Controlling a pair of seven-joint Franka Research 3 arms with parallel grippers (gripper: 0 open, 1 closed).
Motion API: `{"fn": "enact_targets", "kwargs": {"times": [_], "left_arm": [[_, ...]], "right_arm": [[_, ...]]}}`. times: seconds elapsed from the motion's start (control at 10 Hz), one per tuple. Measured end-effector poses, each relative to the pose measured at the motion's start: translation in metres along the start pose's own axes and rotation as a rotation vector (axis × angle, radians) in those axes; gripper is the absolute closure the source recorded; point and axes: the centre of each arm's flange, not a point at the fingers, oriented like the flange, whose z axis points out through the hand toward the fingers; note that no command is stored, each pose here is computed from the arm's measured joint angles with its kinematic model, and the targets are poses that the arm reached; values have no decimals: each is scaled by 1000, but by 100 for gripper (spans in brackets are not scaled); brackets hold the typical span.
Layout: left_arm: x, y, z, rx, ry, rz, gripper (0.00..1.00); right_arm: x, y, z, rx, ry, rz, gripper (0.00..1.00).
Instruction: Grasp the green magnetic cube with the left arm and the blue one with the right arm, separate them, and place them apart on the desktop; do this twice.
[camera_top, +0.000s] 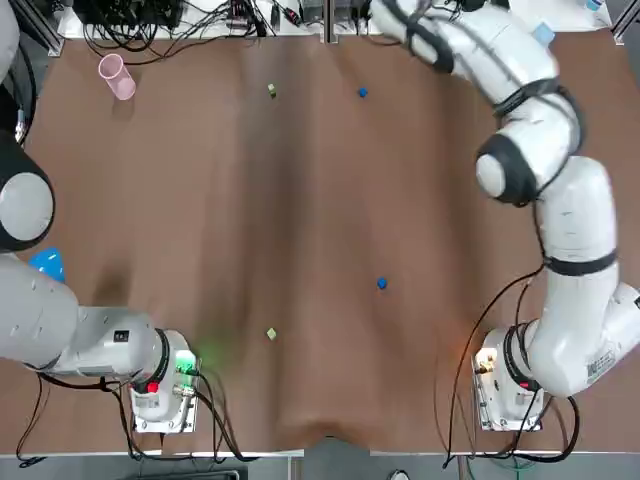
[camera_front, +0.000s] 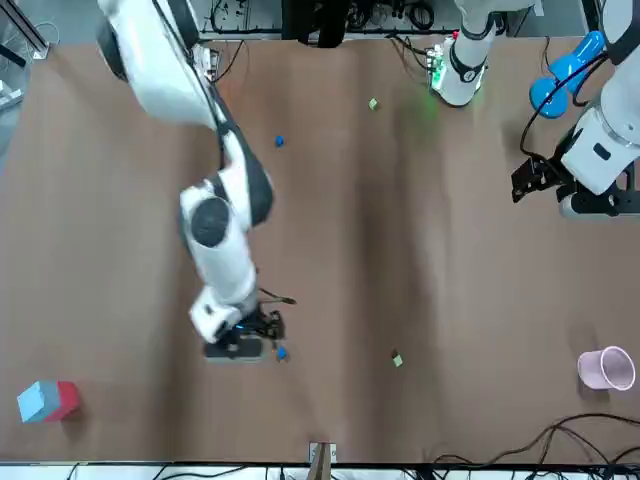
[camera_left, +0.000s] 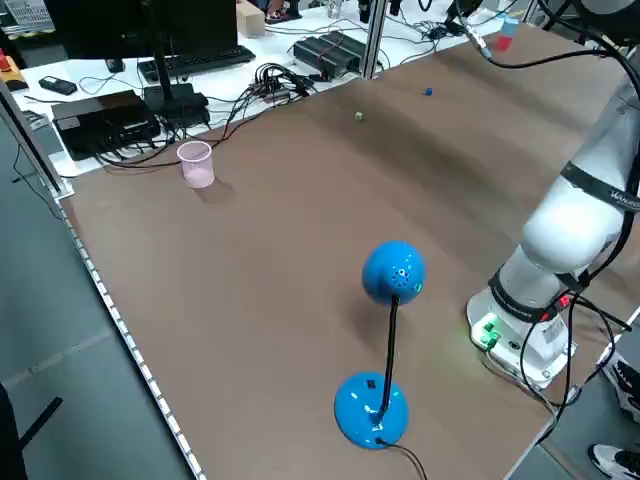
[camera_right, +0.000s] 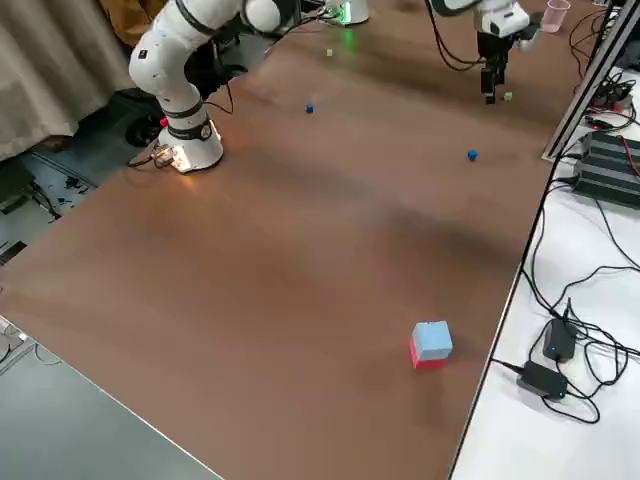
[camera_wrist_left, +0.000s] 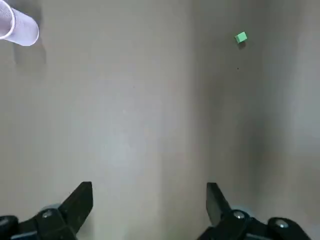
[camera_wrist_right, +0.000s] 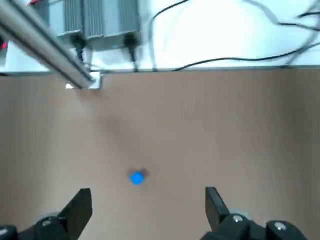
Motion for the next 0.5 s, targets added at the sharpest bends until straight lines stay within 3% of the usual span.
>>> {"fn": "enact_targets", "kwargs": {"times": [0.2,0.5], "left_arm": [[1,-1,1,-1,3,-1,0],[1,1,0,-1,6,0,0]], "right_arm": [[-13,72,-72,-19,-36,12,0],[-67,146,-158,-112,-224,-33,0]]}}
